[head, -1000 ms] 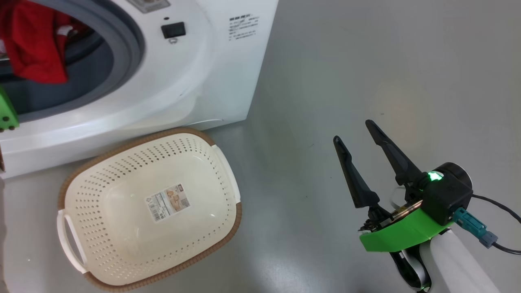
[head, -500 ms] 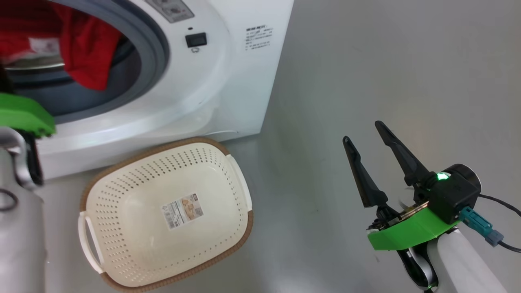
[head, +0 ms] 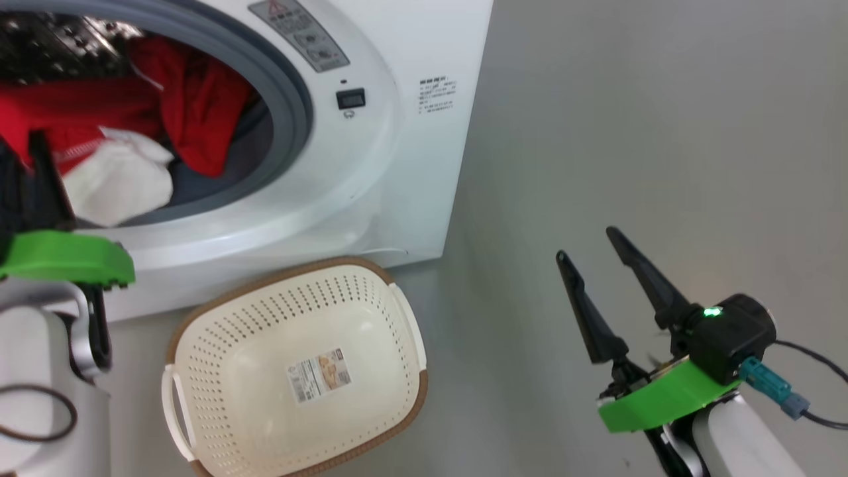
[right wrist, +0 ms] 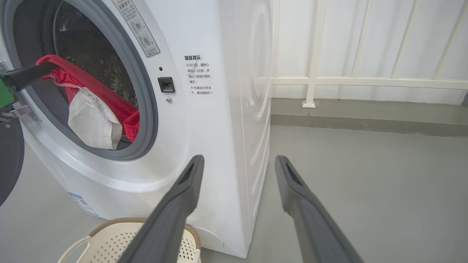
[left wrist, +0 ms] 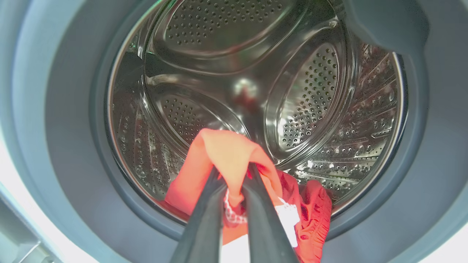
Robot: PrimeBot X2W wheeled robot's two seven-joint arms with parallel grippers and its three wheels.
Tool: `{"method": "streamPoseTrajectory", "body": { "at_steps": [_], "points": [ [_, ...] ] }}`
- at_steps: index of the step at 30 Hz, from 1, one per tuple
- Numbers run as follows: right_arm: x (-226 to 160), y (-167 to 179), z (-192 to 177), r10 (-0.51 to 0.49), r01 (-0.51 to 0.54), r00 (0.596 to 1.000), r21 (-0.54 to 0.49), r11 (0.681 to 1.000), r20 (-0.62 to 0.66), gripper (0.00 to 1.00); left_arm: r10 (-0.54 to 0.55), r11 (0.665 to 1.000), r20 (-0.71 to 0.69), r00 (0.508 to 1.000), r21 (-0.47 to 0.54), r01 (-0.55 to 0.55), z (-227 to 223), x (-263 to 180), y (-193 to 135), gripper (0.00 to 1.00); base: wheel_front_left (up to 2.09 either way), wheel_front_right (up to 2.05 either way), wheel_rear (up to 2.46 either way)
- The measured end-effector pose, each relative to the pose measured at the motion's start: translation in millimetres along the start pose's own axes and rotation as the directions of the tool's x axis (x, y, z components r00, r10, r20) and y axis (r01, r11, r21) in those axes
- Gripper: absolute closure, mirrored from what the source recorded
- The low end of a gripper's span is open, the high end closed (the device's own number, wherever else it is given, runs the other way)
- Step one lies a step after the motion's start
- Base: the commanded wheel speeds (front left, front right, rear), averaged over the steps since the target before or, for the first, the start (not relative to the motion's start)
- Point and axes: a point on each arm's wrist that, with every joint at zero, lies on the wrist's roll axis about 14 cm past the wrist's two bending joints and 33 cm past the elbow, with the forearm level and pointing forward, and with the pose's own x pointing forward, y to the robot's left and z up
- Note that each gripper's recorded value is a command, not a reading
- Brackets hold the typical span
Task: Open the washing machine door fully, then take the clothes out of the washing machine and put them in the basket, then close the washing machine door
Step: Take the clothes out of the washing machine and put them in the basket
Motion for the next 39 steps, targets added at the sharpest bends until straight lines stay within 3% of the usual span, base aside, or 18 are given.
{"method": "streamPoseTrajectory", "body": {
  "at_steps": [14, 31, 39],
  "points": [
    [-31, 15, 16, 0.012, -0.013, 1.000, 0.014, 1.000, 0.027, 0.00, -0.020, 1.000, 0.135, 0.991, -0.012, 0.022, 55, -58, -3, 1.00, 0.00, 0.00, 0.00],
    [-47, 26, 28, 0.027, -0.029, 0.998, 0.020, 0.999, 0.060, 0.00, -0.057, 0.998, 0.360, 0.931, 0.026, 0.051, 150, -110, -12, 1.00, 0.00, 0.00, 0.00],
    [-48, 24, 27, 0.021, -0.022, 0.998, 0.023, 0.999, 0.057, 0.00, -0.069, 0.998, 0.341, 0.938, 0.010, 0.069, 148, -116, -19, 1.00, 0.00, 0.00, 0.00]
  ]
}}
